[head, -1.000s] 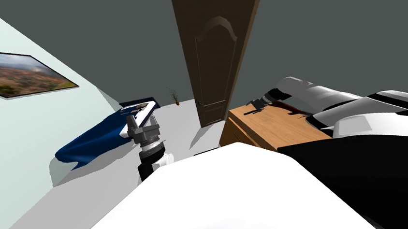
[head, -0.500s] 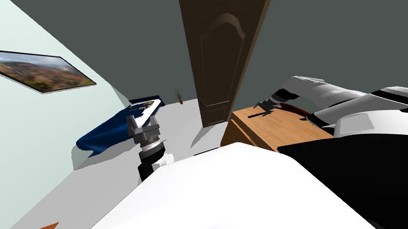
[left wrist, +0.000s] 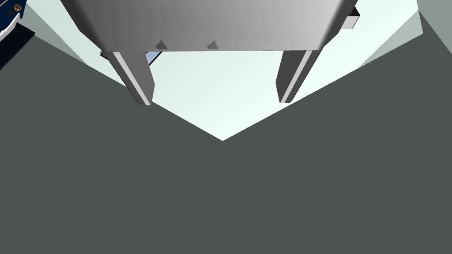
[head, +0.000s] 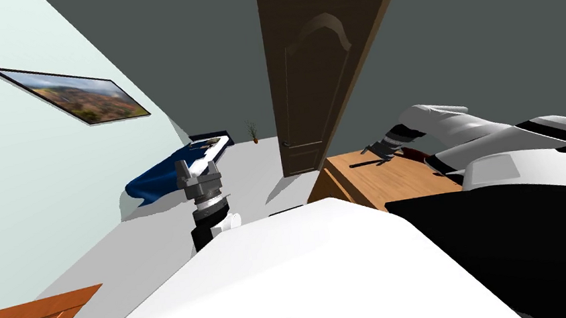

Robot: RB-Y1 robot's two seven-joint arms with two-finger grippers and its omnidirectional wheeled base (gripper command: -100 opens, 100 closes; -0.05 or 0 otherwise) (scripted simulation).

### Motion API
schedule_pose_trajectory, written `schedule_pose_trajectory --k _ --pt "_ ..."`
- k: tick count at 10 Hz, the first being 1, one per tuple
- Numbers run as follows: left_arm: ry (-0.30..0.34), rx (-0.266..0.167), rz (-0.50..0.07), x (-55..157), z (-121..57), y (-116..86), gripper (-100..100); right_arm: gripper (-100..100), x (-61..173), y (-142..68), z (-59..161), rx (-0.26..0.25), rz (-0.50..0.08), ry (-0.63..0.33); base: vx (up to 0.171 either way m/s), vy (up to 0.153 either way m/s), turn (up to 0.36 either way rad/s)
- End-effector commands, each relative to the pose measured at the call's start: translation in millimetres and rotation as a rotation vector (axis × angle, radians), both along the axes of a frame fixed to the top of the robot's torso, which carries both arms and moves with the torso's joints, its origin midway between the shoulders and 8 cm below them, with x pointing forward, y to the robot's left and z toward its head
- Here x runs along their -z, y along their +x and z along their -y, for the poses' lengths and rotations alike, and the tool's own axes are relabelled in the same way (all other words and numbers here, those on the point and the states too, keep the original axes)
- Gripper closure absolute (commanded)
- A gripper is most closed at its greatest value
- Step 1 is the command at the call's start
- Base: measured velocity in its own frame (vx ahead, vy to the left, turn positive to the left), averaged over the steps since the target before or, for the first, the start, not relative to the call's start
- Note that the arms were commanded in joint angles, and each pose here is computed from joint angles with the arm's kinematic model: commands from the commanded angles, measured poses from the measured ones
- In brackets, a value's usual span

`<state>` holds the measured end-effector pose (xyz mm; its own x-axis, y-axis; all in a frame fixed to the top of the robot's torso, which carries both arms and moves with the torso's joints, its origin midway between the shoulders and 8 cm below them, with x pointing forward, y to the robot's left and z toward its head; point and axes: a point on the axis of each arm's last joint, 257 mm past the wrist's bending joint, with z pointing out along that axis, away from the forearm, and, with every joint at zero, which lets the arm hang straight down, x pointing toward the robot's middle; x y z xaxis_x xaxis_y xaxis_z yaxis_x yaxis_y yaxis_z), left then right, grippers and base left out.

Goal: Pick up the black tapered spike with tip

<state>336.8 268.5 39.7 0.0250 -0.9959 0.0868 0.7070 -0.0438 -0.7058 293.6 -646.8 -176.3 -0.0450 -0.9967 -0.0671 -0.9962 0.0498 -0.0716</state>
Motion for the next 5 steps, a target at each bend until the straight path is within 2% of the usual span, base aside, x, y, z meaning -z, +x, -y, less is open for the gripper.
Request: schedule_pose_trajectory --k 1,3,4,5 --pt "0.0 0.0 0.0 0 0.0 0 0 -100 1 -15 0 0.009 -0.037 0.008 0.019 -0.029 0.058" --pt "0.0 0.0 0.0 0 0.0 0 0 -100 1 -34 0 0.023 -0.097 0.025 0.013 -0.018 0.061" --pt "0.0 0.0 0.0 0 0.0 0 0 -100 3 -29 0 0.018 -0.081 0.019 0.005 -0.008 0.01" --pt "0.0 0.0 0.0 0 0.0 0 0 0 3 -30 0 0.019 -0.085 0.021 0.0 0.0 0.0"
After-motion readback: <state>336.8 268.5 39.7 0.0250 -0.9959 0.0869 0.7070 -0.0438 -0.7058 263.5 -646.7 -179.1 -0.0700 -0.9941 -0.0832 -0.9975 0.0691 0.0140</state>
